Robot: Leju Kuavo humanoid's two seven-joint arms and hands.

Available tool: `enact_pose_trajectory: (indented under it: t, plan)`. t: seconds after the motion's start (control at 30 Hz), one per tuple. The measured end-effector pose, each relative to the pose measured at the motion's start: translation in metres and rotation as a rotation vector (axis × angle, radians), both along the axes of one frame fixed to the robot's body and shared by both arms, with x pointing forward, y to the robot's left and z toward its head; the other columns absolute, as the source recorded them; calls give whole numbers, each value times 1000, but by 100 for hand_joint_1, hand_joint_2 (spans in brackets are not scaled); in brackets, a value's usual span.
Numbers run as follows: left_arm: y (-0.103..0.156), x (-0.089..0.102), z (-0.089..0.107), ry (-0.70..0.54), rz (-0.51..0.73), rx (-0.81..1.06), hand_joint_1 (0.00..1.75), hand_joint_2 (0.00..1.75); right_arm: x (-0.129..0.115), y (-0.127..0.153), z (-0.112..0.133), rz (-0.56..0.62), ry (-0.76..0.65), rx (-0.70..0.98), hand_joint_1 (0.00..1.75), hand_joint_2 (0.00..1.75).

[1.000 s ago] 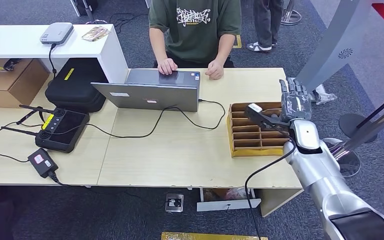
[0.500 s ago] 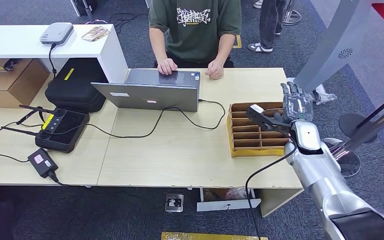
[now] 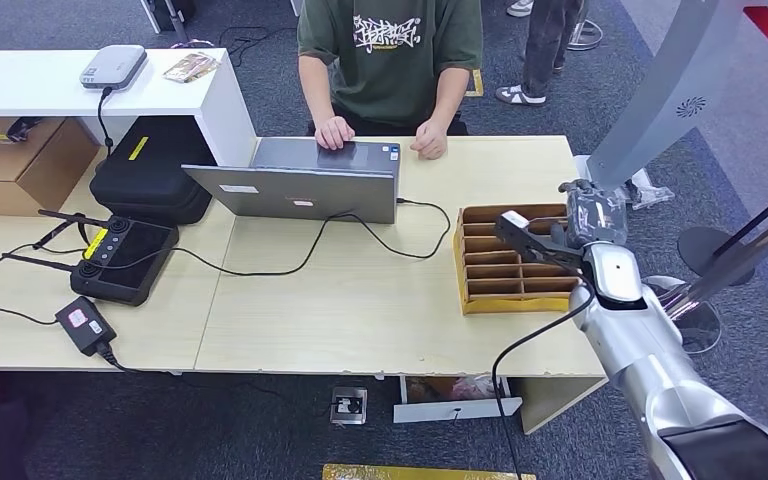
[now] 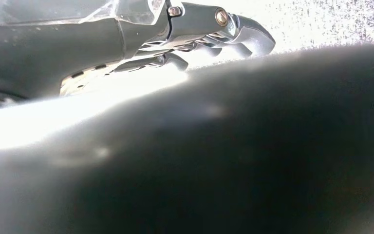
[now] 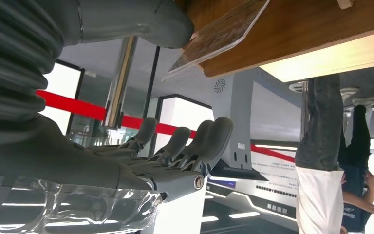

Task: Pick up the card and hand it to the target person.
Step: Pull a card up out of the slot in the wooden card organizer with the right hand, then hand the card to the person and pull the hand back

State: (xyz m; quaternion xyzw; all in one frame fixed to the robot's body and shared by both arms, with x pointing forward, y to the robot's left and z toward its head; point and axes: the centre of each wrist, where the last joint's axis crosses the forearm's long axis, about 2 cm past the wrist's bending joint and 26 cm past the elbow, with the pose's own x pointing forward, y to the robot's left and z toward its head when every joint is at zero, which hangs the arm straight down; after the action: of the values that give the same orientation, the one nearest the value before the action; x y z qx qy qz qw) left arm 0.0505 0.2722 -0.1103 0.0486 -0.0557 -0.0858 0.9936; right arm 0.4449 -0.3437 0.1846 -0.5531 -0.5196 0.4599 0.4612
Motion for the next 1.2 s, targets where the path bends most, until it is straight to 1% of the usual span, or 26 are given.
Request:
enact_pose_trajectory:
  t: [0.03, 0.07, 0.13, 0.2, 0.27, 0.3, 0.4, 0.47, 0.57, 0.63, 0.7, 0.77, 0.87, 1.0, 1.03, 1.1, 1.2]
  plan:
    - [0, 0, 0, 0, 0, 1, 0, 0, 0, 0, 0, 0, 3, 0, 76, 175]
    - [0, 0, 0, 0, -1, 1, 0, 0, 0, 0, -1, 1, 7, 1, 82, 175]
    - [1, 0, 0, 0, -2, 2, 0, 0, -1, 0, -2, 2, 9, 2, 109, 175]
    - [1, 0, 0, -1, -4, 1, 0, 0, -3, 0, -5, 8, 12, 4, 146, 175]
    - [1, 0, 0, -1, -4, 1, 0, 0, -4, 2, -7, 14, 17, 5, 166, 175]
    - [1, 0, 0, -2, -4, 1, 0, 0, -5, 3, -8, 17, 21, 5, 170, 175]
    - [2, -1, 0, -4, -3, 2, 0, 0, -6, 4, -11, 28, 34, 6, 175, 175]
    - [2, -1, 0, -5, -2, 3, 0, 0, -6, 5, -12, 41, 32, 10, 175, 175]
    - [2, -1, 0, -7, 7, 3, 0, 0, -6, 10, -3, 97, -63, 27, 175, 175]
    - [2, -1, 0, -7, 9, 3, 0, 0, -6, 15, 18, 142, -180, 36, 175, 175]
    - [2, -2, 0, -7, 6, 2, 0, 0, -10, 18, 49, 180, -288, 38, 175, 175]
    - [2, -1, 0, -9, 6, 2, 0, 0, -13, 17, 80, 205, -349, 43, 175, 175]
    - [2, -1, 0, -20, 6, 3, 0, 0, -12, 9, 118, 215, -423, 33, 175, 175]
    - [3, -1, 0, -42, 11, 17, 0, 0, -10, -12, 175, 197, -536, 8, 175, 175]
    - [3, -1, 0, -45, 10, 20, 0, 0, -10, -18, 184, 188, -554, 4, 175, 175]
    - [3, -1, 0, -48, 9, 25, 0, 0, -13, -27, 193, 173, -579, 1, 175, 175]
    - [3, 0, 0, -42, 10, 31, 0, 0, -14, -32, 193, 163, -591, 3, 175, 175]
